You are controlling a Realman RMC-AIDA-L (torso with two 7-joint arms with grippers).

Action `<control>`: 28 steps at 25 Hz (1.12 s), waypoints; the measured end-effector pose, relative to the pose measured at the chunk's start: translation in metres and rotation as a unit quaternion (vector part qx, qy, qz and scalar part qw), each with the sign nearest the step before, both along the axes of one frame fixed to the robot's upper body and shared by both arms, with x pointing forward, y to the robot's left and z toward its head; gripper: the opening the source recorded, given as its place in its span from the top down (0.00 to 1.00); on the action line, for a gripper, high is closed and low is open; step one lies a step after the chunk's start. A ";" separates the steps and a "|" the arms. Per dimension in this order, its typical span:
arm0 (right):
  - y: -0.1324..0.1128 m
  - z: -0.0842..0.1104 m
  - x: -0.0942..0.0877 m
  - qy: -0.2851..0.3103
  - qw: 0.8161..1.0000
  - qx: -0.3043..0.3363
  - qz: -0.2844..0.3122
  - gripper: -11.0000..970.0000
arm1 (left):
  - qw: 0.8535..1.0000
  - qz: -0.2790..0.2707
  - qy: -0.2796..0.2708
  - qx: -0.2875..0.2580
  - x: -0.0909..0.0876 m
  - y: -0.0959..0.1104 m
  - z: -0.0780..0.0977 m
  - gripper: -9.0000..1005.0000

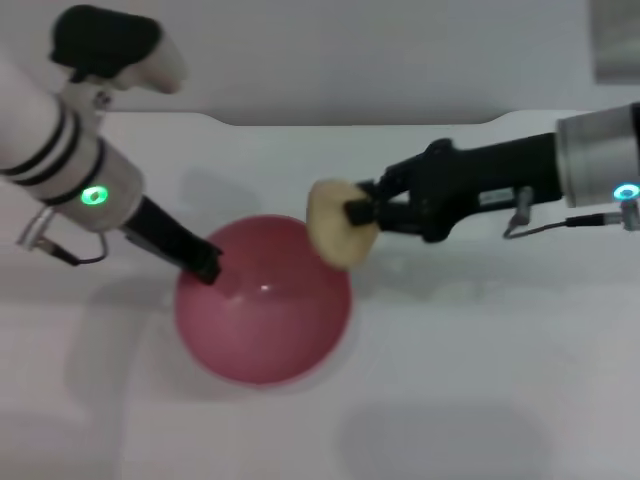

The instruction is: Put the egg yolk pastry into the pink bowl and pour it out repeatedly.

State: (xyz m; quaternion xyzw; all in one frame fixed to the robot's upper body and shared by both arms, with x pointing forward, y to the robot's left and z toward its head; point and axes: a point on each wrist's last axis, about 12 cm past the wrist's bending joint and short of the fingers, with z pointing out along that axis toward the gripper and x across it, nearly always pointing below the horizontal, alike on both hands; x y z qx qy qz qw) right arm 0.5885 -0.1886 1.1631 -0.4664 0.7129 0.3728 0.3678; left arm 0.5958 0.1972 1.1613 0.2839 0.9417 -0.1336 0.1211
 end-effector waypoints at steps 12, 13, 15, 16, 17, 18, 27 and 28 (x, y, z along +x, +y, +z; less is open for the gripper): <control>0.055 -0.007 -0.006 -0.026 0.984 -0.144 0.103 0.83 | 0.999 -0.029 -0.004 0.014 0.004 -0.033 0.004 0.99; 0.056 -0.007 -0.005 -0.028 0.983 -0.149 0.099 0.82 | 1.000 -0.028 -0.004 0.014 0.004 -0.032 0.003 0.99; 0.058 -0.005 -0.004 -0.034 0.983 -0.151 0.095 0.80 | 1.000 -0.024 -0.005 0.013 0.004 -0.031 0.002 0.99; 0.057 -0.004 -0.003 -0.038 0.984 -0.148 0.091 0.75 | 1.000 -0.022 -0.006 0.012 0.004 -0.031 0.002 0.99; 0.056 -0.002 -0.002 -0.041 0.985 -0.145 0.087 0.71 | 1.000 -0.019 -0.008 0.011 0.004 -0.029 0.001 0.99; 0.054 0.001 -0.001 -0.044 0.986 -0.141 0.082 0.66 | 1.000 -0.017 -0.009 0.011 0.005 -0.029 0.000 0.99; 0.002 0.018 0.016 -0.013 0.995 -0.078 -0.063 0.44 | 0.999 0.018 -0.044 -0.001 0.012 -0.012 -0.006 0.99; -0.009 0.018 0.019 -0.004 0.993 -0.072 -0.090 0.42 | 0.998 0.027 -0.051 -0.007 0.011 -0.007 -0.006 0.99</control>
